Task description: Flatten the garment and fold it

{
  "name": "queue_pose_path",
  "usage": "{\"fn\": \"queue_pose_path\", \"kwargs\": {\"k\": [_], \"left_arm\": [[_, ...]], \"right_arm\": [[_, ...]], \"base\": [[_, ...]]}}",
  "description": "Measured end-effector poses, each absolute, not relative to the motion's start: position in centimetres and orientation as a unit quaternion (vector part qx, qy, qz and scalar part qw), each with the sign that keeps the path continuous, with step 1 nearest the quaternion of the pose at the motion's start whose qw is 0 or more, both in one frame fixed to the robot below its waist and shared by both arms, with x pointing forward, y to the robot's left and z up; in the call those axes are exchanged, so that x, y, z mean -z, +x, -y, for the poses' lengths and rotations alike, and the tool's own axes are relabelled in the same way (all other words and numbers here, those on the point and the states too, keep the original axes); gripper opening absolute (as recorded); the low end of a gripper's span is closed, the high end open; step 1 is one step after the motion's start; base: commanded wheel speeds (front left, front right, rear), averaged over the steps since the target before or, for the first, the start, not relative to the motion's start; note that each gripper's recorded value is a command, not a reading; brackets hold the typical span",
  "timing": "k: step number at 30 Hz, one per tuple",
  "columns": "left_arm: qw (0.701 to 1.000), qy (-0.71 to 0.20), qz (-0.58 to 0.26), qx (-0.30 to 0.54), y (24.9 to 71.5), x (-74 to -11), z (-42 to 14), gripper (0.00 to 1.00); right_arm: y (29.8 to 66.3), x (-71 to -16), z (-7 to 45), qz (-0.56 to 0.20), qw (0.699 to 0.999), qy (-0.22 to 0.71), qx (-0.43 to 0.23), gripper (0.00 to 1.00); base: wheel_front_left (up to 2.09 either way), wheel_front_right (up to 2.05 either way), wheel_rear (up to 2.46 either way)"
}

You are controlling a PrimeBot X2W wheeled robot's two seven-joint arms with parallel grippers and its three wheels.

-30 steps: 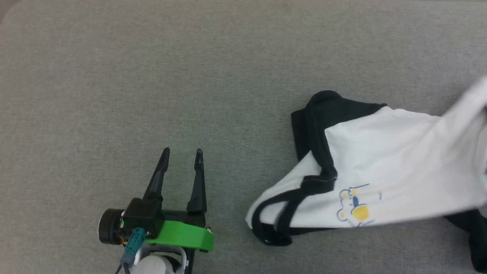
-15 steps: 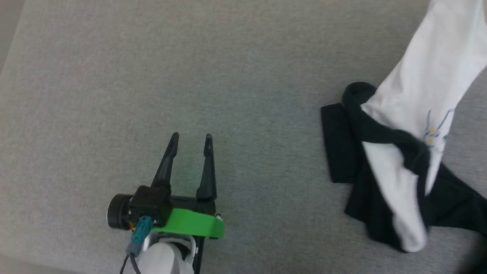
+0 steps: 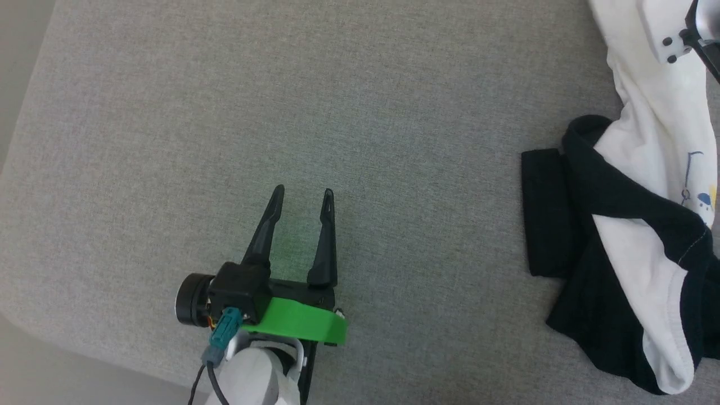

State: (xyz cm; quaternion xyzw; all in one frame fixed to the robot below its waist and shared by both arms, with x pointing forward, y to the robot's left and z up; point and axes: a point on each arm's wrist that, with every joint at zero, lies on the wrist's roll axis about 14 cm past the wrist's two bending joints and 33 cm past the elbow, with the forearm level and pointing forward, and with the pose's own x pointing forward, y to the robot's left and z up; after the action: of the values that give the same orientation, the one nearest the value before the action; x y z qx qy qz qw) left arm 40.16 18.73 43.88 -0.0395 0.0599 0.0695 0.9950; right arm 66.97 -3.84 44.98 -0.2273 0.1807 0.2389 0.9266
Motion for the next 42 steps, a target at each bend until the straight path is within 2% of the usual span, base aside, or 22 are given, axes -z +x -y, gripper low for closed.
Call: {"fn": "queue_pose_path", "kwargs": {"k": [8,11,17,21,26,29,33,40,41,42], "left_arm": [[0.996,-0.039,-0.034,-0.071,40.0,-45.6,-19.0,1.0],[0.996,-0.04,-0.027,-0.072,39.4,-46.2,-19.0,1.0],[0.997,-0.043,-0.012,-0.064,38.2,-47.4,-18.7,1.0],[0.998,-0.044,-0.001,-0.049,37.8,-48.2,-18.0,1.0],[0.998,-0.05,0.014,-0.03,37.7,-49.2,-16.9,1.0],[0.998,-0.053,0.024,-0.019,37.9,-49.8,-16.3,1.0],[0.998,-0.054,0.029,-0.008,38.1,-50.1,-15.7,1.0],[0.998,-0.05,0.021,-0.01,38.3,-49.6,-16.0,1.0],[0.999,-0.049,0.021,-0.011,38.2,-49.6,-16.1,1.0],[0.999,-0.048,0.02,-0.012,38.2,-49.5,-16.2,1.0]], "right_arm": [[66.6,-51.3,4.6,-0.098,0.955,-0.159,-0.231,1.0],[64.5,-52.1,6.0,-0.088,0.961,-0.137,-0.225,1.0],[59.0,-53.1,13.1,-0.072,0.977,-0.113,-0.166,1.0],[53.1,-50.9,17.0,-0.112,0.982,-0.089,-0.122,1.0],[44.1,-46.1,19.3,-0.209,0.974,-0.045,-0.08,1.0],[40.2,-44.4,20.4,-0.25,0.966,-0.028,-0.056,1.0],[37.2,-43.0,22.3,-0.287,0.957,-0.038,-0.03,1.0],[35.6,-38.9,24.4,-0.354,0.932,-0.07,-0.015,1.0],[35.4,-38.3,24.3,-0.365,0.928,-0.071,-0.018,0.44],[35.2,-37.7,24.2,-0.374,0.925,-0.071,-0.021,0.31]], "base": [[0.0,0.0,0.0],[0.0,0.0,0.0],[0.0,0.0,0.0],[0.0,0.0,0.0],[0.0,0.0,0.0],[0.0,0.0,0.0],[0.0,0.0,0.0],[0.0,0.0,0.0],[0.0,0.0,0.0],[0.0,0.0,0.0]]}}
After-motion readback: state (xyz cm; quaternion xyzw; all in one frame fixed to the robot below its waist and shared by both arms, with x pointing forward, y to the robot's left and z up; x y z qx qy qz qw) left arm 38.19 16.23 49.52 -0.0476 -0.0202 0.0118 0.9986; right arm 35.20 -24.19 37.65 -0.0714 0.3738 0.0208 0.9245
